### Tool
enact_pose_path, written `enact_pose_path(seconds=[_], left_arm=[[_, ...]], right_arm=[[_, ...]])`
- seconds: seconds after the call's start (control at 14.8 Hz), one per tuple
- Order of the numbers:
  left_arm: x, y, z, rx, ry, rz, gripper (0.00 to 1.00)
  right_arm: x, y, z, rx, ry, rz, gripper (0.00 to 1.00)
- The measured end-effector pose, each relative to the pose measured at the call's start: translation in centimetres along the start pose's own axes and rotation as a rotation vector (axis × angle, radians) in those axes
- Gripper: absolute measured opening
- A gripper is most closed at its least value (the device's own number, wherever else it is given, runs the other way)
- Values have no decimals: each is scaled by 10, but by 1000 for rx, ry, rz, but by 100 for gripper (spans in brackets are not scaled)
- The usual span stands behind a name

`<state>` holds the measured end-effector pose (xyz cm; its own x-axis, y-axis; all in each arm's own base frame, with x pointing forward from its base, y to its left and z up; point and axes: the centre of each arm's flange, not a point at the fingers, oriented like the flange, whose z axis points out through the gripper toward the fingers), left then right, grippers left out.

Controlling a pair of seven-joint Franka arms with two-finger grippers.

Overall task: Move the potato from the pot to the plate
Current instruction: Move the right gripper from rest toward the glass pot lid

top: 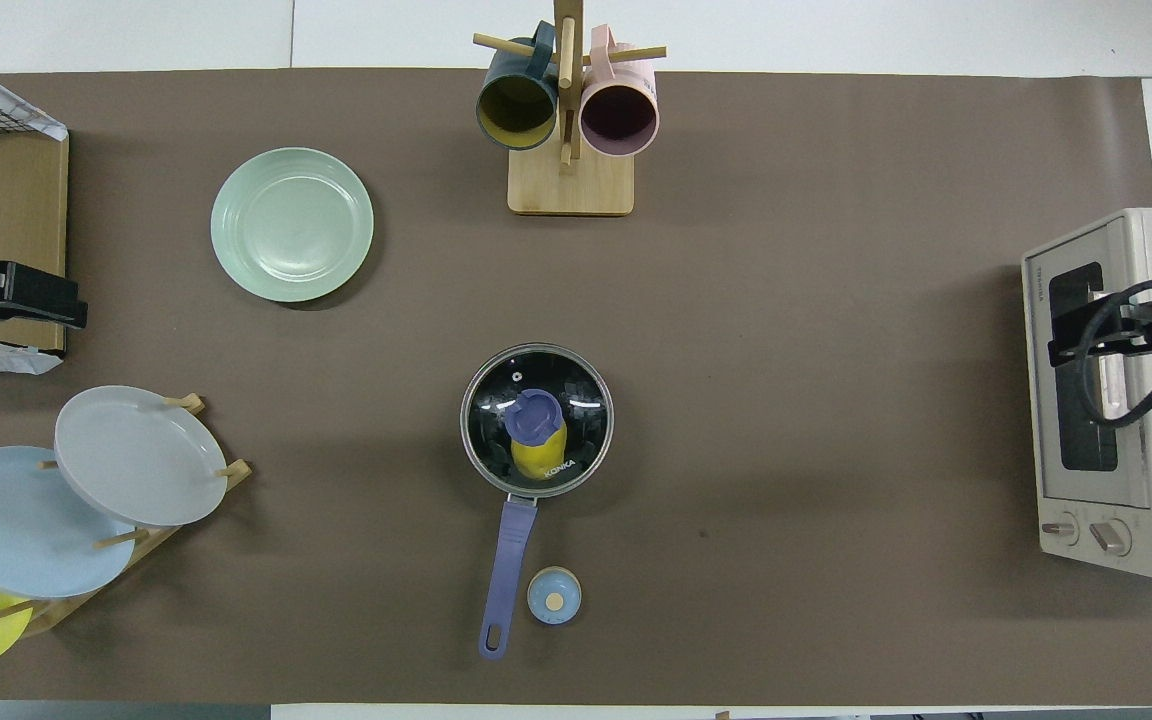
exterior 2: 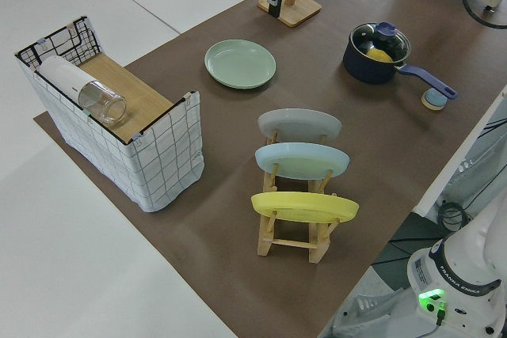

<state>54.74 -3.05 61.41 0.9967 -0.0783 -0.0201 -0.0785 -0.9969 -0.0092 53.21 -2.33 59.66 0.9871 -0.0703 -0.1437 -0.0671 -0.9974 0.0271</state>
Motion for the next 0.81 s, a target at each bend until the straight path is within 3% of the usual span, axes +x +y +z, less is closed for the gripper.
enact_pose_path(seconds=[0.81], left_arm=[[0, 0, 0, 0, 0, 0, 100]], right_arm=[[2, -17, 4, -1, 7, -31, 100]])
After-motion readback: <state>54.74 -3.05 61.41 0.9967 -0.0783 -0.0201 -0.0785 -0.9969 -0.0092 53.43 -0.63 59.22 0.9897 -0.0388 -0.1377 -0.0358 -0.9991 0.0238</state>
